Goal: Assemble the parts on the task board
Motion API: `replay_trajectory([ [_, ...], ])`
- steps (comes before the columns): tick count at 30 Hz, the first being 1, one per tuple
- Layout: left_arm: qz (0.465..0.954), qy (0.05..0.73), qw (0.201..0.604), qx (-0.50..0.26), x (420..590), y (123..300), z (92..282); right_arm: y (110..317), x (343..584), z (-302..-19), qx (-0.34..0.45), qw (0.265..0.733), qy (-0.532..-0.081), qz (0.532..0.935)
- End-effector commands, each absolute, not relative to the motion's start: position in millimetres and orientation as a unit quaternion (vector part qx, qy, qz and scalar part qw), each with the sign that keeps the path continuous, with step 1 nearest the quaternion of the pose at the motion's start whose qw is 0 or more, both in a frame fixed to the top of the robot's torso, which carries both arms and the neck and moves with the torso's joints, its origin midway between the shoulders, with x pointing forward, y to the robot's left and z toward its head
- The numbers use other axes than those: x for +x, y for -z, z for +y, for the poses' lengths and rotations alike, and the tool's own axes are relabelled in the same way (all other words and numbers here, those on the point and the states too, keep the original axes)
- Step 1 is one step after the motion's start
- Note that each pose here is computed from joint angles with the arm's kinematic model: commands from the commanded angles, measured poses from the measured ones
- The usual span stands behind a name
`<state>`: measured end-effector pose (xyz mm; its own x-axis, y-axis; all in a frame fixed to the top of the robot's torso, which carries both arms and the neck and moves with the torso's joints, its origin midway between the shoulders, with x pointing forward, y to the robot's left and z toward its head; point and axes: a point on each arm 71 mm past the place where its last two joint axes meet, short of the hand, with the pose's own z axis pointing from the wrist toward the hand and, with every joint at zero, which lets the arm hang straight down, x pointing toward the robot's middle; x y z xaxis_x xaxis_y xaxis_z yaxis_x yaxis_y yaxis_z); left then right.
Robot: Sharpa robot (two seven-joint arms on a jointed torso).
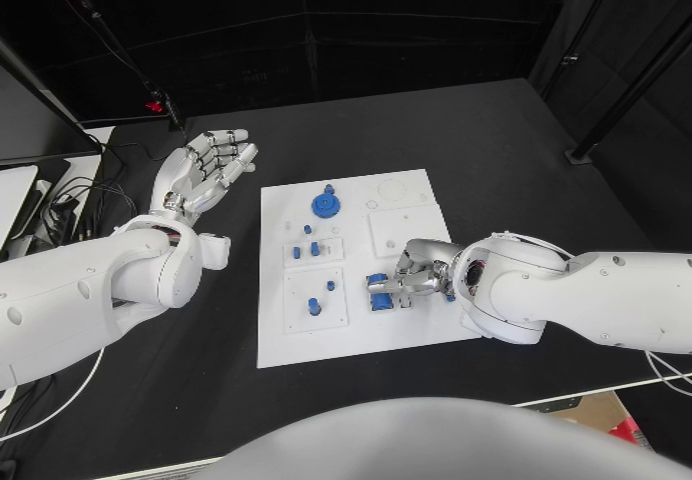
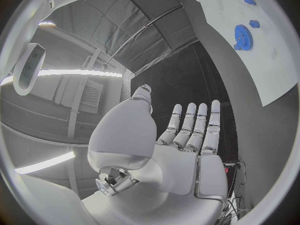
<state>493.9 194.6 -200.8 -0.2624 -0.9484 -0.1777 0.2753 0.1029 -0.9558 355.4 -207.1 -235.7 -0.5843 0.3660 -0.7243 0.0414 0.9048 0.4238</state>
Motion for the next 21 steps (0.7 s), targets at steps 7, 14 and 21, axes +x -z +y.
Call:
replay_trajectory([
  [7, 0.504, 0.617, 0.529, -0.292, 491.9, 193.9, 194.1, 220, 355, -215, 0.122, 0.509, -0.227, 0.821],
  [14, 0.505, 0.616, 0.528, -0.293, 491.6, 195.3, 194.2, 212, 354, -222, 0.127, 0.538, -0.256, 0.793],
  [21, 0.506, 0.616, 0.528, -0.293, 491.5, 196.0, 193.5, 212, 355, -236, 0.136, 0.550, -0.250, 0.785],
])
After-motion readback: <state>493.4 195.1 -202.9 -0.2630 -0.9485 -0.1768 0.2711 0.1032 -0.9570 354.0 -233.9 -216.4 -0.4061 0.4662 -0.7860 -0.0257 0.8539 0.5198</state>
